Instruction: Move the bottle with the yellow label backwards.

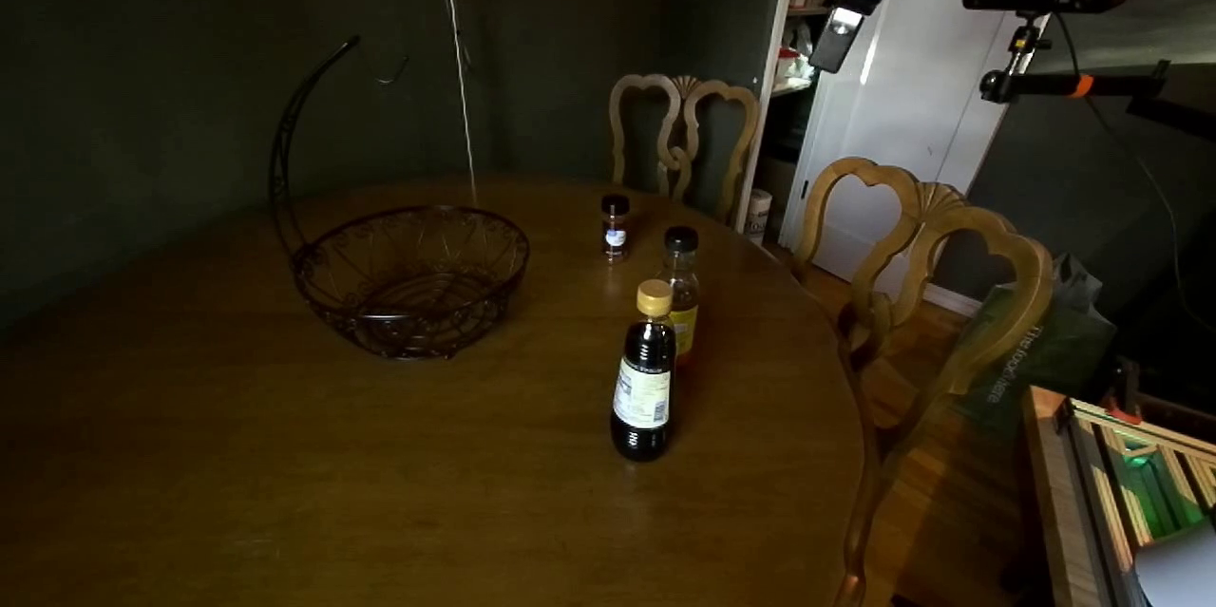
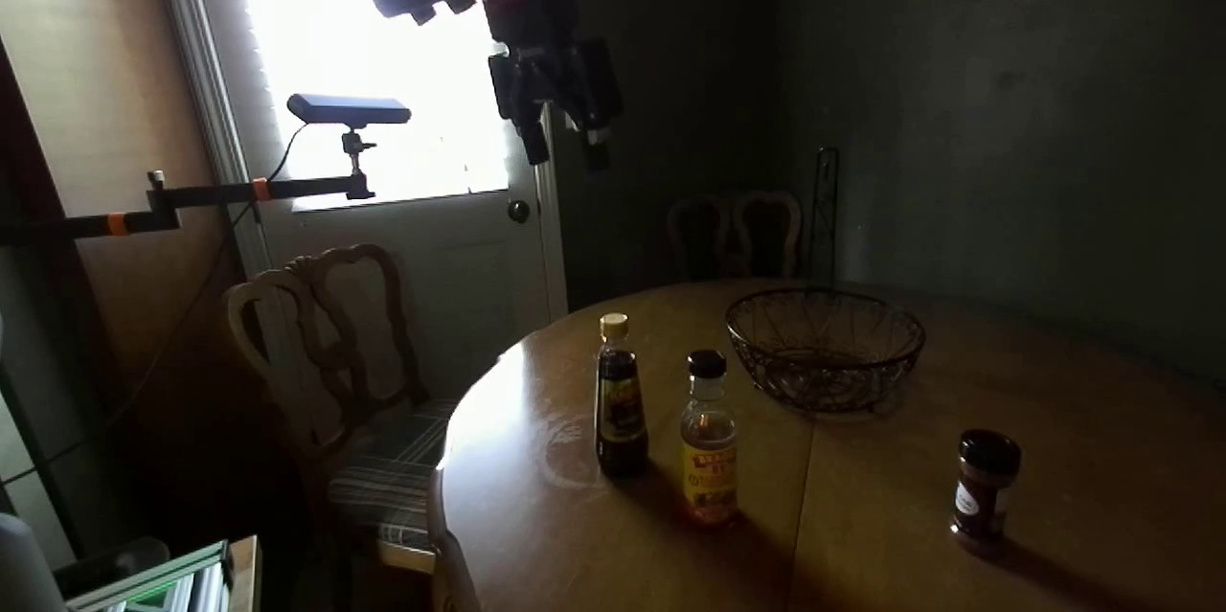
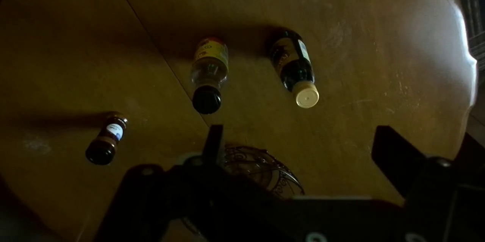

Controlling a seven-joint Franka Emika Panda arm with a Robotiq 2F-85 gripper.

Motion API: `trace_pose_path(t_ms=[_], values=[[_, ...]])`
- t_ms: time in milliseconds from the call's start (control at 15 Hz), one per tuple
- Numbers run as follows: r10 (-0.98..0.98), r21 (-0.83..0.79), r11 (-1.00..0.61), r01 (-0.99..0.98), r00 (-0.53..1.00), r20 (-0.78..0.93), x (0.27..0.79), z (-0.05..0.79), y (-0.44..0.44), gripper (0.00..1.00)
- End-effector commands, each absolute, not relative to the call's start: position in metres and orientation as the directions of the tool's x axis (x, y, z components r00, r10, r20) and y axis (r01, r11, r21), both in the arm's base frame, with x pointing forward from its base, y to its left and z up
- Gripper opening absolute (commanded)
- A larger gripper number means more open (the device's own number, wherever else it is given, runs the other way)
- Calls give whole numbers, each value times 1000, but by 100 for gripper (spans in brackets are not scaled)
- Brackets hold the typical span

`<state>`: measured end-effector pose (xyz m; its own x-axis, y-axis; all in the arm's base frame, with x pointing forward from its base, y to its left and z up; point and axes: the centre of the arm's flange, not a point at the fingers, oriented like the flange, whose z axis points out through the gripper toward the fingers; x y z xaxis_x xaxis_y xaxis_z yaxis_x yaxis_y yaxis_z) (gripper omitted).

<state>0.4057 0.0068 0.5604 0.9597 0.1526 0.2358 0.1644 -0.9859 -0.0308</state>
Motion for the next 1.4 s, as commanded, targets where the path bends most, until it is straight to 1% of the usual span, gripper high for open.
trace_pose_path(t_ms=[0, 267, 400, 600, 1000, 1333], values=[[78, -63, -993, 98, 960, 267, 438, 520, 27, 100], [-63, 10, -998, -68, 966, 249, 465, 473, 31, 100], [-124, 70, -988, -139, 974, 188, 471, 454, 28, 100], [-194, 140, -967, -215, 969, 151, 480, 427, 20, 100], [-260, 107, -956, -273, 958, 117, 493, 382, 9, 100], [-319, 69, -941, -331, 937, 143, 508, 365, -3, 100]])
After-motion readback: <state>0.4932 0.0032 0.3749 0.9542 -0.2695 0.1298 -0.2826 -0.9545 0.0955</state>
